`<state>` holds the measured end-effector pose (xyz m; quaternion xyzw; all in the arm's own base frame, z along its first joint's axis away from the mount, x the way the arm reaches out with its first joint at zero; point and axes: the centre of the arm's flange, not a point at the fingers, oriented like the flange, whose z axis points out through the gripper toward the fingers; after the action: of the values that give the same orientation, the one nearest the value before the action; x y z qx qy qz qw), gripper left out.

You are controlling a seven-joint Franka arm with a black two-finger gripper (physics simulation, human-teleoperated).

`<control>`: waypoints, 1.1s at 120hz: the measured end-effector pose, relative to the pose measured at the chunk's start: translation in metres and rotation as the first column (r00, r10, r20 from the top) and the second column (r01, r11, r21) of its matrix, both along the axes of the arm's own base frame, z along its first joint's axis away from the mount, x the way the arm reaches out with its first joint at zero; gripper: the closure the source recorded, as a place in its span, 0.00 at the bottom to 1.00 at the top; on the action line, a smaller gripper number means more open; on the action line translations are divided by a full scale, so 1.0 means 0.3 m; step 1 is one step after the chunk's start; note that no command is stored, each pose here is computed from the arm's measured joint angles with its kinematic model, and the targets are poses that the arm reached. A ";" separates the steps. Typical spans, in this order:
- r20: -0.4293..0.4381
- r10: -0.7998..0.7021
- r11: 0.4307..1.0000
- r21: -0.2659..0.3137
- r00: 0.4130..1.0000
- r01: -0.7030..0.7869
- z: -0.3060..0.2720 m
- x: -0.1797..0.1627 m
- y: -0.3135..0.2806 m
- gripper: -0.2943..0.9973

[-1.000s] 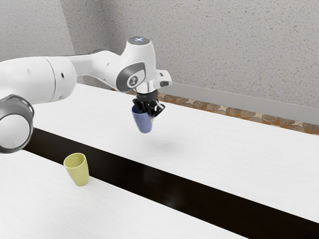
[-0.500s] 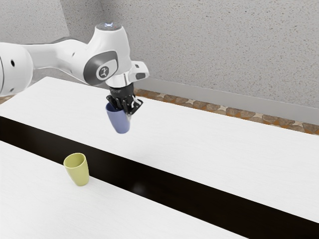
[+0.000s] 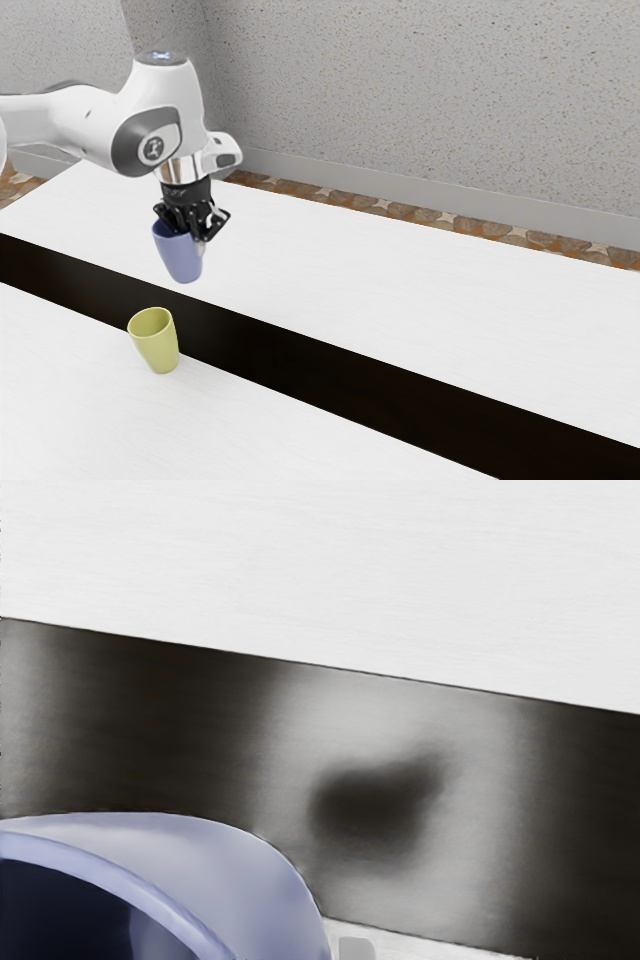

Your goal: Place the right cup onto the left cup

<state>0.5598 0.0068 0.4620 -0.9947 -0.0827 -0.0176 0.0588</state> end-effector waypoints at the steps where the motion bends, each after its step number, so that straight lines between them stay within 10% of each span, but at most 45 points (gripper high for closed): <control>1: -0.001 0.001 1.000 0.000 1.000 -0.001 -0.001 -0.004 0.002 0.83; 132: -0.075 0.091 0.996 -0.006 0.993 -0.092 -0.165 -0.210 0.158 0.83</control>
<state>0.4968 0.0543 0.4125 -0.9901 -0.1261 0.0225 0.0579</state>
